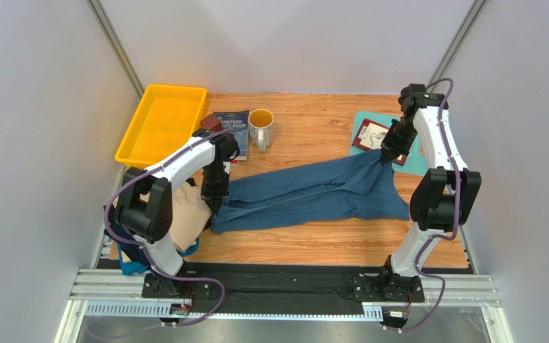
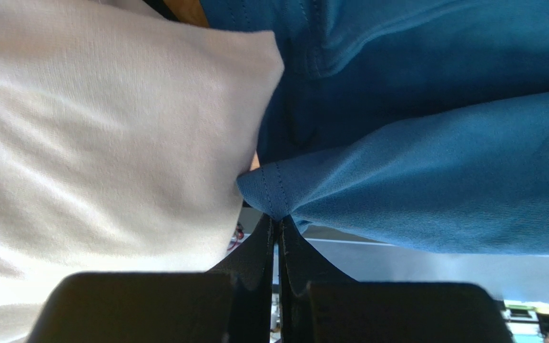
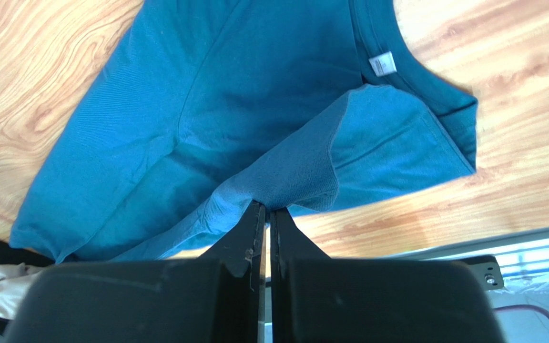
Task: Fold and stack the t-shirts
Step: Fold the other side of the tshirt into a rectangle
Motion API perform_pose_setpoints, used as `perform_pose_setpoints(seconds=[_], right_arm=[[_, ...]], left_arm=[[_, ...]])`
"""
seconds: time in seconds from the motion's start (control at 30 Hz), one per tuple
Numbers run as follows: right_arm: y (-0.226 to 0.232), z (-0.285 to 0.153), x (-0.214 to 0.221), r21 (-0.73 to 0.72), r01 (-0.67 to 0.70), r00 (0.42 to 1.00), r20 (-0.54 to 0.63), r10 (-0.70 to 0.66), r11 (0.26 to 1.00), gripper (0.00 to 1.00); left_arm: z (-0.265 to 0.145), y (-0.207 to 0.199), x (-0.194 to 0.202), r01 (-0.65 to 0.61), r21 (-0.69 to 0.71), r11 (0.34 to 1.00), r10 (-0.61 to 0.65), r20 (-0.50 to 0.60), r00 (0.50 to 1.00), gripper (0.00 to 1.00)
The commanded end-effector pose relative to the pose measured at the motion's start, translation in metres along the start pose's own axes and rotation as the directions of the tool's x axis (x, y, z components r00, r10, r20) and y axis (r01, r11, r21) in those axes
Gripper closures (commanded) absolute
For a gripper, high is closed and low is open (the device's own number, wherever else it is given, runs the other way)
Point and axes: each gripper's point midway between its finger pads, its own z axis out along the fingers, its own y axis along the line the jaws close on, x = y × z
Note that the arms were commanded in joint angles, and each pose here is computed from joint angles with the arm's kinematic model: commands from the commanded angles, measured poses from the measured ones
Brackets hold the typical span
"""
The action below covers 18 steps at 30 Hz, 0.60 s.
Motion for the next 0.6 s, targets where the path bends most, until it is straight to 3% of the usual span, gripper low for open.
perform_pose_setpoints(seconds=[0.0, 0.3, 0.57], right_arm=[[0.014, 0.006, -0.018, -0.004, 0.043, 0.997, 0.057, -0.042, 0.999, 1.0], [0.026, 0.024, -0.031, 0.01, 0.07, 0.996, 0.047, -0.07, 0.998, 1.0], [0.023, 0.045, -0.035, 0.048, 0.078, 0.997, 0.017, -0.079, 0.996, 1.0]], left_arm=[[0.0, 0.016, 0.011, -0.033, -0.076, 0.997, 0.028, -0.062, 0.998, 1.0], [-0.001, 0.016, 0.0, -0.044, -0.098, 0.994, 0.037, -0.072, 0.997, 0.97], [-0.002, 0.022, -0.009, -0.058, -0.153, 0.987, 0.046, -0.08, 0.996, 0.84]])
